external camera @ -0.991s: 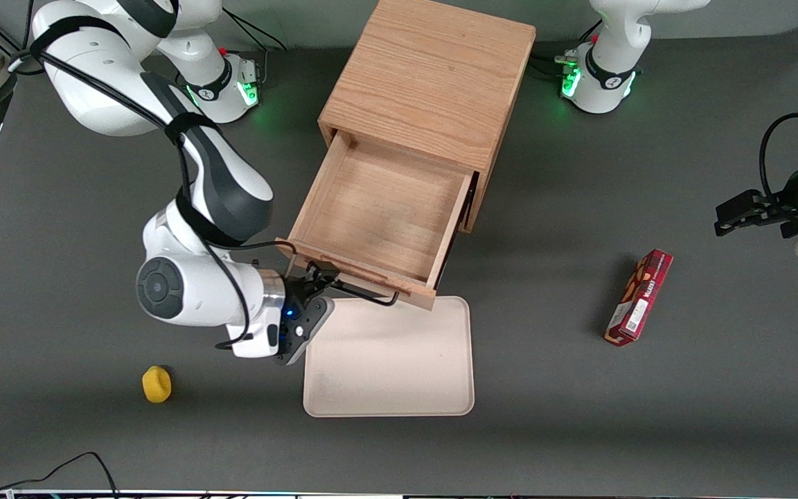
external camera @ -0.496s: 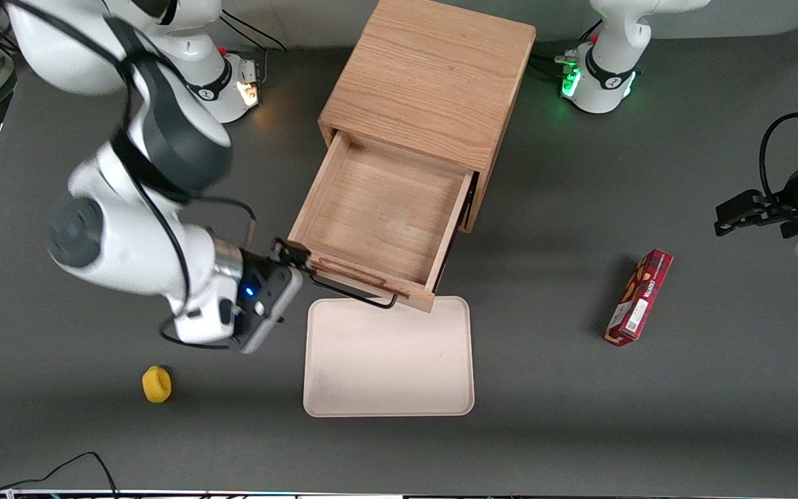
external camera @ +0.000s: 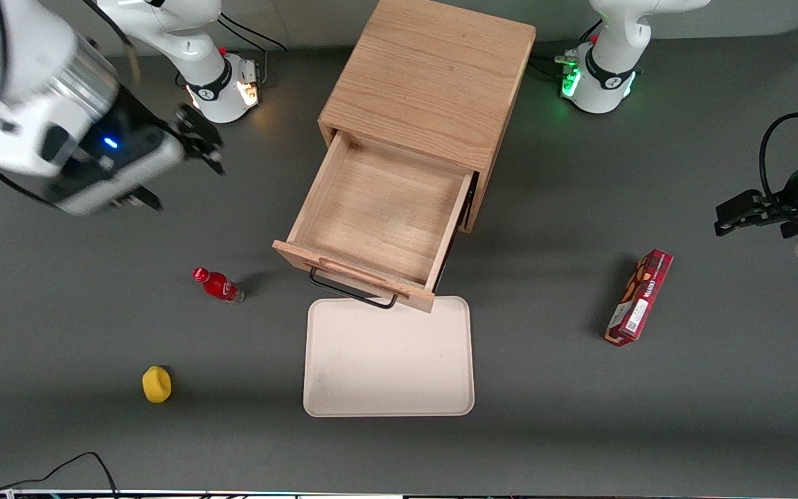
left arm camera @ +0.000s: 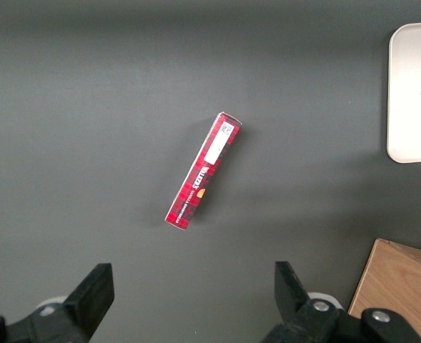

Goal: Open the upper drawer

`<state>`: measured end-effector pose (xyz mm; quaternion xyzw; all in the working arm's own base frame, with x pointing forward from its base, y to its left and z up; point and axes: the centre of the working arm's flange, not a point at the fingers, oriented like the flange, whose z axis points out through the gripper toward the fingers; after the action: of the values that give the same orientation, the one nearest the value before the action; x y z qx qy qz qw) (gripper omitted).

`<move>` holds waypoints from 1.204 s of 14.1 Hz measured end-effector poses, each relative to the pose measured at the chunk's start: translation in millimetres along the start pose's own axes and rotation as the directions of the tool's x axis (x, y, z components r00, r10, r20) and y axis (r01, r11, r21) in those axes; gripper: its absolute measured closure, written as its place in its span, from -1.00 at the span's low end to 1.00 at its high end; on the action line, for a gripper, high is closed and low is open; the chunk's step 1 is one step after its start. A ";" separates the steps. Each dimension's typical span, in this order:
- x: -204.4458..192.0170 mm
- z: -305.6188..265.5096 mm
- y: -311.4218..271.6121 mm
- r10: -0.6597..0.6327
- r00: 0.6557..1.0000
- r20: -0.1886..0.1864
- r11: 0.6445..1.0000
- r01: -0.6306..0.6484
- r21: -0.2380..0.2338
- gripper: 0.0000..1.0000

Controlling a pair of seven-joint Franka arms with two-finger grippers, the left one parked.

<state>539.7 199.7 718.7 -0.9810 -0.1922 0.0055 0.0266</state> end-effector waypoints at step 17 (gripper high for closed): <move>-168.0 97.5 186.0 0.447 0.894 0.029 0.895 -0.446 -0.018 -1.00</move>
<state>452.2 -30.8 611.4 -0.9988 0.0376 0.0263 0.0163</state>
